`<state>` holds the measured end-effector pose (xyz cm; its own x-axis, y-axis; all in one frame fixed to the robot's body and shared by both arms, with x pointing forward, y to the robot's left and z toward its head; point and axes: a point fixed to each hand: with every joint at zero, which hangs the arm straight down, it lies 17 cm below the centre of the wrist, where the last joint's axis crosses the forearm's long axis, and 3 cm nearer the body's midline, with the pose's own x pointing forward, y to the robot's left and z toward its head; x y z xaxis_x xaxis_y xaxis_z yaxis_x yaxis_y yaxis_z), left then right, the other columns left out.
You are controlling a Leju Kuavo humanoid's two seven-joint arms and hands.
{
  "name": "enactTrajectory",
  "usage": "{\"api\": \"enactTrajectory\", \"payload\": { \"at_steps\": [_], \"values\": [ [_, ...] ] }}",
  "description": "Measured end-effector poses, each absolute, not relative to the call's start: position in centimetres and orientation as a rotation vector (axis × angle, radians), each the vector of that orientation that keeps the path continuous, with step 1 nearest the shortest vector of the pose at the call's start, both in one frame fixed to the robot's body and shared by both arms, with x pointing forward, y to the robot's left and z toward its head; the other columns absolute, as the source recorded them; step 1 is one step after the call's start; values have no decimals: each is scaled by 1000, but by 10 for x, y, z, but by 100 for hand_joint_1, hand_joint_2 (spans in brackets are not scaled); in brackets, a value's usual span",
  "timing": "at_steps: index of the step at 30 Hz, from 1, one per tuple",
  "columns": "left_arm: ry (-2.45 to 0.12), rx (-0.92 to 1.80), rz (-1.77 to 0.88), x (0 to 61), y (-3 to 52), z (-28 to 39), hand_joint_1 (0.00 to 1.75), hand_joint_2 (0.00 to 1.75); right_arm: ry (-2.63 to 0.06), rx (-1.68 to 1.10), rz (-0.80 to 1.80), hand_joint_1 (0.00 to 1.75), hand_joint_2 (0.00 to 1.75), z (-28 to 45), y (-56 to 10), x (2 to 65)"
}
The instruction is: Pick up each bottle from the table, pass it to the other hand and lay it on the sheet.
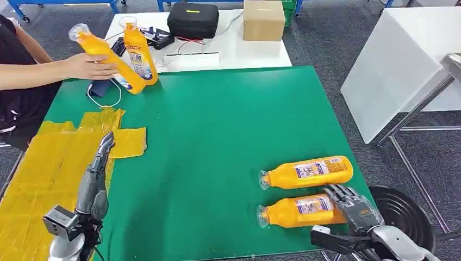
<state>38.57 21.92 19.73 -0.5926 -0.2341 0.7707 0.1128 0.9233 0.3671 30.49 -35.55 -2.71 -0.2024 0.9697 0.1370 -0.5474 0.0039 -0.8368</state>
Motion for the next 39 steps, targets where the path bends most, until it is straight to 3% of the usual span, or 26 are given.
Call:
{"api": "enactTrajectory", "payload": {
  "at_steps": [21,22,29,39],
  "values": [
    [-2160,-11,-444,396,205,207,0,0,-963,-515,1508,175,175,-50,-335,314],
    [-2144,-69,-415,396,204,207,0,175,-1000,-495,1475,175,175,-48,-328,315],
    [-1958,-581,-139,380,194,200,0,175,-1379,-145,1160,175,175,17,-220,333],
    [-1911,-685,-60,373,193,197,0,175,-1614,-35,1010,175,175,89,-177,360]
  ]
}}
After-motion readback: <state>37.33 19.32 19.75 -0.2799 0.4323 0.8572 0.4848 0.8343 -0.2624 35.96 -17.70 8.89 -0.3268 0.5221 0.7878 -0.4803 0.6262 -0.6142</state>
